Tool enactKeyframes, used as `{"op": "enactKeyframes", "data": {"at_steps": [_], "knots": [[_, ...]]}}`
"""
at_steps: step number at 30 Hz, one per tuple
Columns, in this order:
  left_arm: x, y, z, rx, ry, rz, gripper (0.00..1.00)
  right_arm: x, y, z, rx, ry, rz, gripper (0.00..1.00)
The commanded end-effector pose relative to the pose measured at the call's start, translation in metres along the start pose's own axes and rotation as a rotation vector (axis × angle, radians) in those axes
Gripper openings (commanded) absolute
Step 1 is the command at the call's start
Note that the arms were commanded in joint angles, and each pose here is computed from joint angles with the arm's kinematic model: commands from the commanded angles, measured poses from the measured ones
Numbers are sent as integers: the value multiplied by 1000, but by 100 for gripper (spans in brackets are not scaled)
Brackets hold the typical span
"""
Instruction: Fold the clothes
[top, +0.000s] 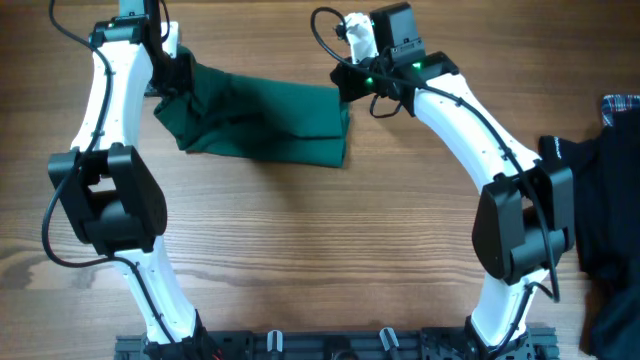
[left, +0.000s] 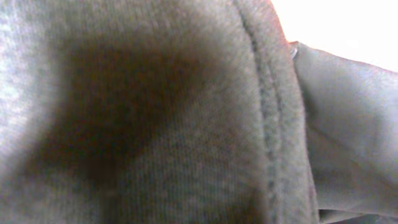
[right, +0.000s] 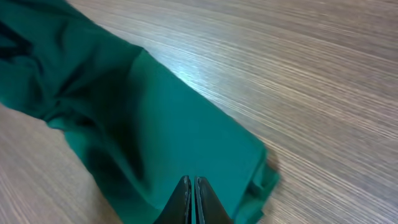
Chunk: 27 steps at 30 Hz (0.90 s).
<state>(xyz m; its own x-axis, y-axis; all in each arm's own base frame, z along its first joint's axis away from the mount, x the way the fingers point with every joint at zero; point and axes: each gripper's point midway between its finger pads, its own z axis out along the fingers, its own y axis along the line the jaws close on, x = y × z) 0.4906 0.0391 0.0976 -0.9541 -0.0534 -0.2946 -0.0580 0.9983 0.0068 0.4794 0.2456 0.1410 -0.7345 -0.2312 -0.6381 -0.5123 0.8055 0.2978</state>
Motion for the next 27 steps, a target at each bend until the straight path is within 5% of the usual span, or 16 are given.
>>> {"op": "enactKeyframes", "data": {"at_steps": [1, 8, 16, 23, 27], "knots": [[-12, -8, -19, 38, -56, -16, 4, 19, 14, 22, -110, 49, 18, 5], [-12, -8, -19, 37, -56, -16, 4, 29, 103, 79, -367, 4, -132, 4], [-9, -8, -20, 38, -44, -16, 4, 52, 138, 150, -251, -67, -220, 4], [-6, -8, -20, 38, -31, -16, 4, -46, 164, 106, -280, -302, -202, 4], [-6, -8, -20, 38, -31, -16, 4, -33, 134, 127, -140, -256, -119, 4]]}}
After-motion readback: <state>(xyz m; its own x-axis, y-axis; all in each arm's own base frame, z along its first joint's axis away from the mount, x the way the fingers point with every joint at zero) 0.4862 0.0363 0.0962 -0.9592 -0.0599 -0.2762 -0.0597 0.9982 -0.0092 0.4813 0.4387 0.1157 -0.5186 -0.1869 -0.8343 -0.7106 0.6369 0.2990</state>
